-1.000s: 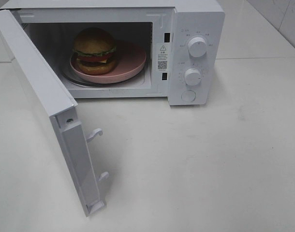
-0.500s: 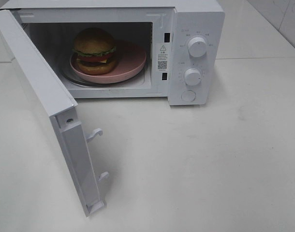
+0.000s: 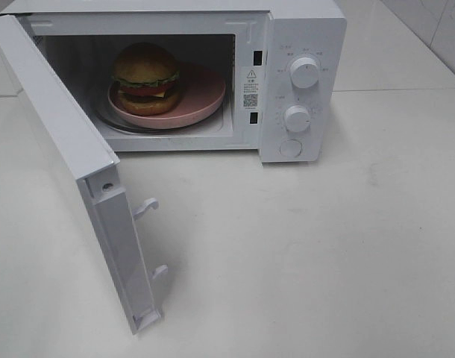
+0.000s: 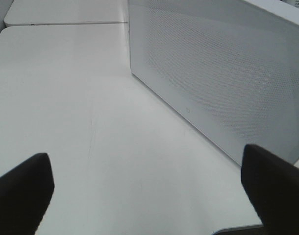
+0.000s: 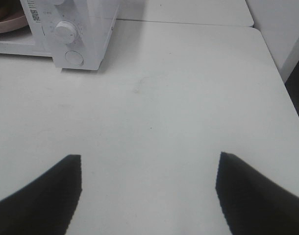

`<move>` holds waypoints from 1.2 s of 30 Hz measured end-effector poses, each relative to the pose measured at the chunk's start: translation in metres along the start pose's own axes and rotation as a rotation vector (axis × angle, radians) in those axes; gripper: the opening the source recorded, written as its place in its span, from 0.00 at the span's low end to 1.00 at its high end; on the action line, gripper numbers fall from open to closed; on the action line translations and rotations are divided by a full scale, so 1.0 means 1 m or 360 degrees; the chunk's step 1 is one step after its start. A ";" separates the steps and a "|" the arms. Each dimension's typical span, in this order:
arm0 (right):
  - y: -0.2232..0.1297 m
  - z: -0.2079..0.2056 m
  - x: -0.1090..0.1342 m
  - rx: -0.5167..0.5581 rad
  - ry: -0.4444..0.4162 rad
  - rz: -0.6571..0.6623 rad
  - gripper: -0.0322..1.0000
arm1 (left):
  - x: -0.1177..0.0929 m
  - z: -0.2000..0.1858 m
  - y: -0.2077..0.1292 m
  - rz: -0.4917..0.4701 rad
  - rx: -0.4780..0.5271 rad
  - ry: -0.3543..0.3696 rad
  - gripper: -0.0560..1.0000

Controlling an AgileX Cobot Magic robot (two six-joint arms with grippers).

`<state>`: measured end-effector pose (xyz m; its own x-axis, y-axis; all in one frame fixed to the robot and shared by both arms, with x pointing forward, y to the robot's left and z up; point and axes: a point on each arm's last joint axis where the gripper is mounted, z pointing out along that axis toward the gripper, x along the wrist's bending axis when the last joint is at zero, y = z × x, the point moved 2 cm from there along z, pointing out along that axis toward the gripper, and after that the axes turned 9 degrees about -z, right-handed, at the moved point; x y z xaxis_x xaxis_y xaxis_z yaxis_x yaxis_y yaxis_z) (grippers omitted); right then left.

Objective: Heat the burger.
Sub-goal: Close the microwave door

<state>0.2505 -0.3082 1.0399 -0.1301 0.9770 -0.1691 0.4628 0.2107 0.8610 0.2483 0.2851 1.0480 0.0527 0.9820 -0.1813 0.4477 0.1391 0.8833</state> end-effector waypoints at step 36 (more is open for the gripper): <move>0.000 0.000 0.000 0.0002 0.0000 0.0000 0.75 | -0.004 0.000 0.000 -0.0019 0.0001 -0.0060 0.97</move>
<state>0.2505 -0.3082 1.0398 -0.1301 0.9770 -0.1691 0.4637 0.2107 0.8606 0.2481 0.2810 1.0487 0.0810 0.9748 -0.2078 0.4491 0.1505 0.8807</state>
